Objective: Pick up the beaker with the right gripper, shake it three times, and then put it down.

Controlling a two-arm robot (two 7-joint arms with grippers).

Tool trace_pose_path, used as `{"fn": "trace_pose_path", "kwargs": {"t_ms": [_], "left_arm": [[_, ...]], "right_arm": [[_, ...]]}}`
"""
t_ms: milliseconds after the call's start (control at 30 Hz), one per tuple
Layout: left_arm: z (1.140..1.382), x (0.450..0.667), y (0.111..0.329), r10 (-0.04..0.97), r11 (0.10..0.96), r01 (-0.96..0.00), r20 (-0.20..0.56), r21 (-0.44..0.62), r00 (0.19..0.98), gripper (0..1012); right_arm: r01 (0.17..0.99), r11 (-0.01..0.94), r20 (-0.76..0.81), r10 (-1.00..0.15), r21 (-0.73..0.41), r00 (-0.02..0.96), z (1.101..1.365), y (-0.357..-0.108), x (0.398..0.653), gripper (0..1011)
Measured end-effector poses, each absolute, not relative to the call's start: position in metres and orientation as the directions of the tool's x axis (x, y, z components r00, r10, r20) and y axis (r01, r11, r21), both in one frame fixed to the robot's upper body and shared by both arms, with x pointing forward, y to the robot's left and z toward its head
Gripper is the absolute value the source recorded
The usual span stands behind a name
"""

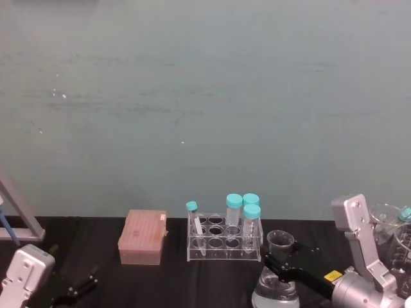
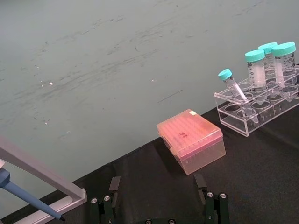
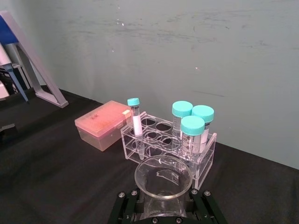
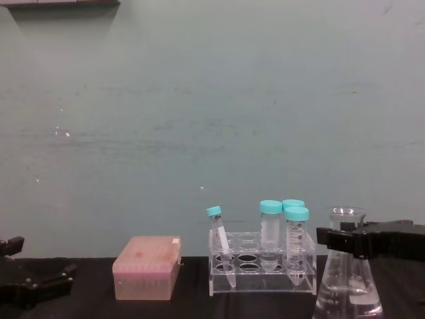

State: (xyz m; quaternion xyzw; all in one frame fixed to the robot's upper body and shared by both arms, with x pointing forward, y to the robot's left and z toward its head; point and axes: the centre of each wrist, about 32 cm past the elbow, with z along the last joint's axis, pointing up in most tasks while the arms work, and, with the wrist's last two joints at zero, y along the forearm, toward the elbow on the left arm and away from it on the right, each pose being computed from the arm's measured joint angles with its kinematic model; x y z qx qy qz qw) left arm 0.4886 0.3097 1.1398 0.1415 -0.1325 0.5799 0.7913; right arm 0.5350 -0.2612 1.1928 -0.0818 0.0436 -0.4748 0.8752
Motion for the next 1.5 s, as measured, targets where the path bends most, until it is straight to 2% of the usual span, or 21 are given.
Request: {"fn": "trace_pose_path", "kwargs": {"t_ms": [1500], "left_arm": [[1.1398, 0.4886, 0.3097, 0.880, 0.287, -0.955, 0.374, 0.070, 0.292, 1000]], "right_arm": [[0.832, 0.523, 0.007, -0.846, -0.184, 0.533, 1.1913, -0.2587, 0.5393, 450]]}}
